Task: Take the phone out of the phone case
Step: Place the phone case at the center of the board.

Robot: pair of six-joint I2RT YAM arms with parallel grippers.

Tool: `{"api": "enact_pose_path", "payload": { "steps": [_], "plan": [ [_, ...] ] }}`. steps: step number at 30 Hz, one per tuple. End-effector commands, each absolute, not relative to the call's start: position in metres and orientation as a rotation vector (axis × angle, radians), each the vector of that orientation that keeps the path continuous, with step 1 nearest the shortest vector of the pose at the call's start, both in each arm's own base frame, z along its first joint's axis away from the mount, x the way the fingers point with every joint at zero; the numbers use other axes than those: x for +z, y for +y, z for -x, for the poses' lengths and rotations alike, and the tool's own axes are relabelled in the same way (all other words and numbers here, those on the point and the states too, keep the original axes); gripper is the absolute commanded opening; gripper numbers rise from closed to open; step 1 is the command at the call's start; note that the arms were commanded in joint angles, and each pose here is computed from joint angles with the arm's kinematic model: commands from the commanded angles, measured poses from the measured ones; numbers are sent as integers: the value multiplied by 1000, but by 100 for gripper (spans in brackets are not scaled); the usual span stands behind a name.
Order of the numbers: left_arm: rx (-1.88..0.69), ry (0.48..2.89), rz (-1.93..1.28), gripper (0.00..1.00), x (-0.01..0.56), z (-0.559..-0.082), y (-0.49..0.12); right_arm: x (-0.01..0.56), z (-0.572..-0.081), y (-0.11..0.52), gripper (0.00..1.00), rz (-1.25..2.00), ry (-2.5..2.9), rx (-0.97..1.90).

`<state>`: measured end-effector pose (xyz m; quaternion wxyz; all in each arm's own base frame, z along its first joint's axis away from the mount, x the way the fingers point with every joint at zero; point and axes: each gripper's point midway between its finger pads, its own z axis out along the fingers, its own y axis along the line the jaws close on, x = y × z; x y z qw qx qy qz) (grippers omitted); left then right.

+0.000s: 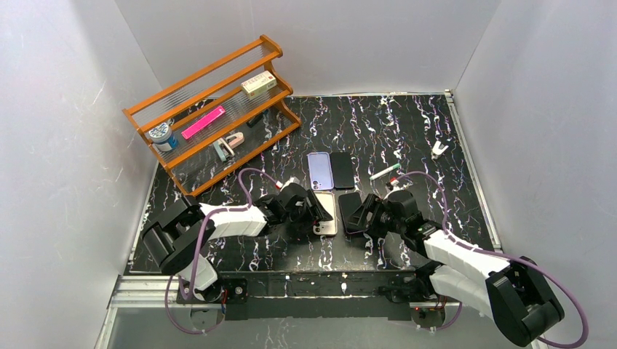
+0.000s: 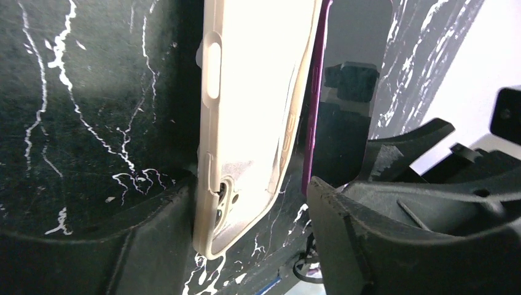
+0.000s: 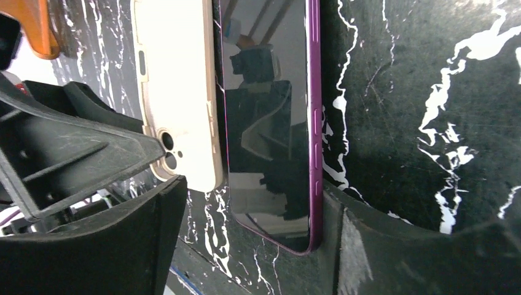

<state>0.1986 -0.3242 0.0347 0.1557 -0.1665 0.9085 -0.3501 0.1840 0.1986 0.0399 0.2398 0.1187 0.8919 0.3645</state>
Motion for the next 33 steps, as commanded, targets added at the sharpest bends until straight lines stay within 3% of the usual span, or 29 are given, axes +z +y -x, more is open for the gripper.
{"api": "enact_pose_path", "payload": {
  "steps": [1,5,13,26,33],
  "plan": [
    [-607,2714,501,66,-2,-188,-274,31,-172,186,84,-321,2547,890],
    [-511,2752,483,71,-3,-186,-267,31,-169,180,91,-341,2609,823],
    [-484,2792,451,76,-10,-185,-271,30,-177,172,95,-358,2634,705],
    [-420,2790,375,70,-19,-196,-274,29,-216,186,76,-289,2561,679],
    [-408,2795,378,71,-21,-197,-274,28,-234,190,73,-222,2549,634]
  ]
}}
